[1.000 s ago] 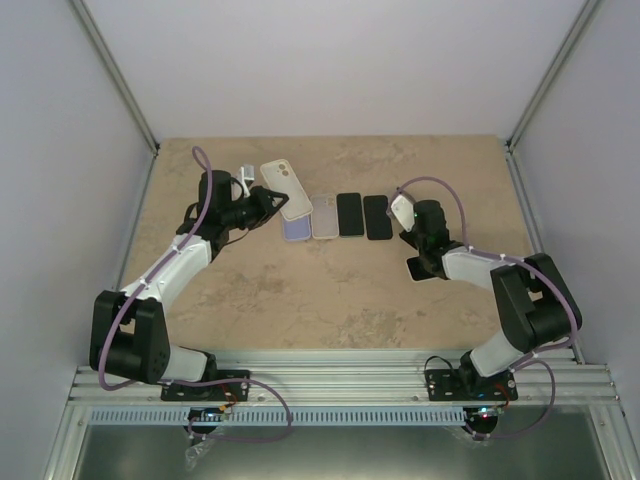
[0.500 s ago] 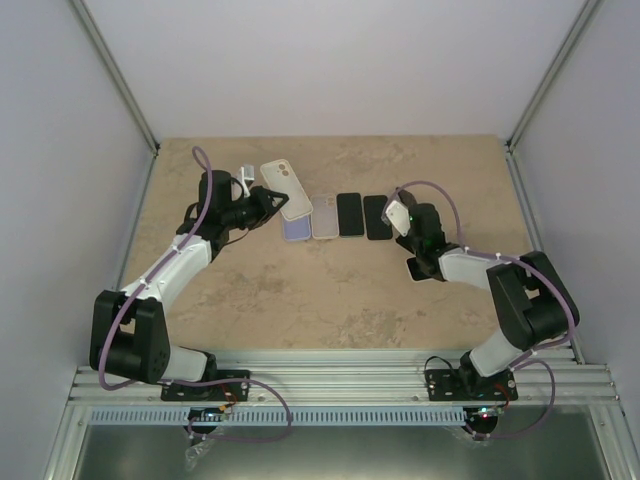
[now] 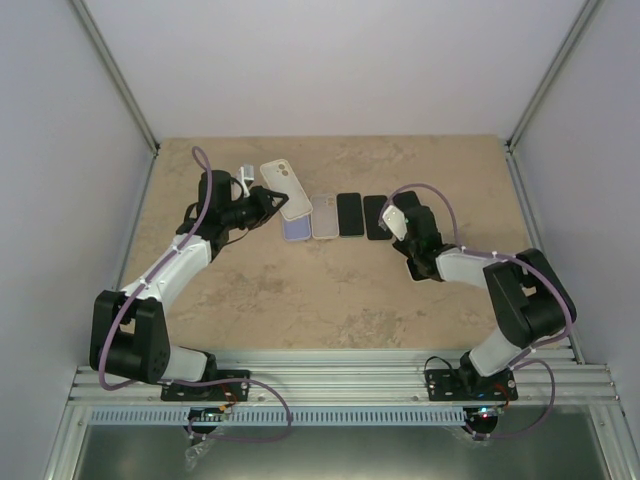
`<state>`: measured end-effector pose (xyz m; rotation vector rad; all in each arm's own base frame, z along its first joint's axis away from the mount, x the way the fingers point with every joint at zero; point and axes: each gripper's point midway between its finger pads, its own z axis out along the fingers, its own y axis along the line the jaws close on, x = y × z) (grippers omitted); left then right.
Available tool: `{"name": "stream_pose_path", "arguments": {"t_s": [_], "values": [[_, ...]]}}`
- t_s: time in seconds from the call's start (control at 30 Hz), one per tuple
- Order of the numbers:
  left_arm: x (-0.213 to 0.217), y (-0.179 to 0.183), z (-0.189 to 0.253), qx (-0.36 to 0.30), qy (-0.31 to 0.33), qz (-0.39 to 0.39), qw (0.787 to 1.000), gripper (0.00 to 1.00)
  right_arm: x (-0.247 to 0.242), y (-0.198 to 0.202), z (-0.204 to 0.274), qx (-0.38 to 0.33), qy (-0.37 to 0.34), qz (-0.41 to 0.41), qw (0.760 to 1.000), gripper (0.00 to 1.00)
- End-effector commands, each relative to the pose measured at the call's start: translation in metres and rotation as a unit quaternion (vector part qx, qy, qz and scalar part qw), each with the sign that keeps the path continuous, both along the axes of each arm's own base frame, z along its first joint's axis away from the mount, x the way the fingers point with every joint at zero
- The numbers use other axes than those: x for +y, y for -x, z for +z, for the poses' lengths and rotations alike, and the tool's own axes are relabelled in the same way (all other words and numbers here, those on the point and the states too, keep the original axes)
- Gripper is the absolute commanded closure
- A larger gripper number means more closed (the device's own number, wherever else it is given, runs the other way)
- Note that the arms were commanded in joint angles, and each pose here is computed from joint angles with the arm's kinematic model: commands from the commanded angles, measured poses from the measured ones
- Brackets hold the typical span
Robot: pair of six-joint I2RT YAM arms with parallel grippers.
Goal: Take the phone out of the phone case
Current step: Place the phone at the center of the board.
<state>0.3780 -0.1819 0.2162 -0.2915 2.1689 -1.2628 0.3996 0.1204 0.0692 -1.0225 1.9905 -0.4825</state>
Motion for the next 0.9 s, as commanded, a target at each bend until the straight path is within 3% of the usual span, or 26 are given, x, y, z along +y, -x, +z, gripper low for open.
{"name": "stream_pose_path", "arguments": {"t_s": [0.0,0.13,0.4,0.63,0.87], "values": [[0.002,-0.003,0.009,-0.020,-0.001,0.001,1.000,1.00,0.013,-0.002,0.004,0.036,-0.054,-0.001,0.998,0.83],[0.004,-0.003,0.008,-0.021,-0.004,0.001,1.000,1.00,0.021,-0.011,0.026,0.066,-0.130,-0.002,0.989,0.76],[0.006,-0.004,0.009,-0.022,-0.005,0.002,1.000,1.00,0.008,-0.035,0.060,0.125,-0.267,-0.022,0.955,0.45],[0.008,-0.005,0.010,-0.023,-0.005,0.004,1.000,1.00,-0.017,-0.056,0.049,0.197,-0.365,-0.053,0.909,0.25],[0.011,-0.005,0.011,-0.023,-0.003,0.006,1.000,1.00,-0.051,-0.068,0.019,0.245,-0.419,-0.100,0.869,0.16]]}}
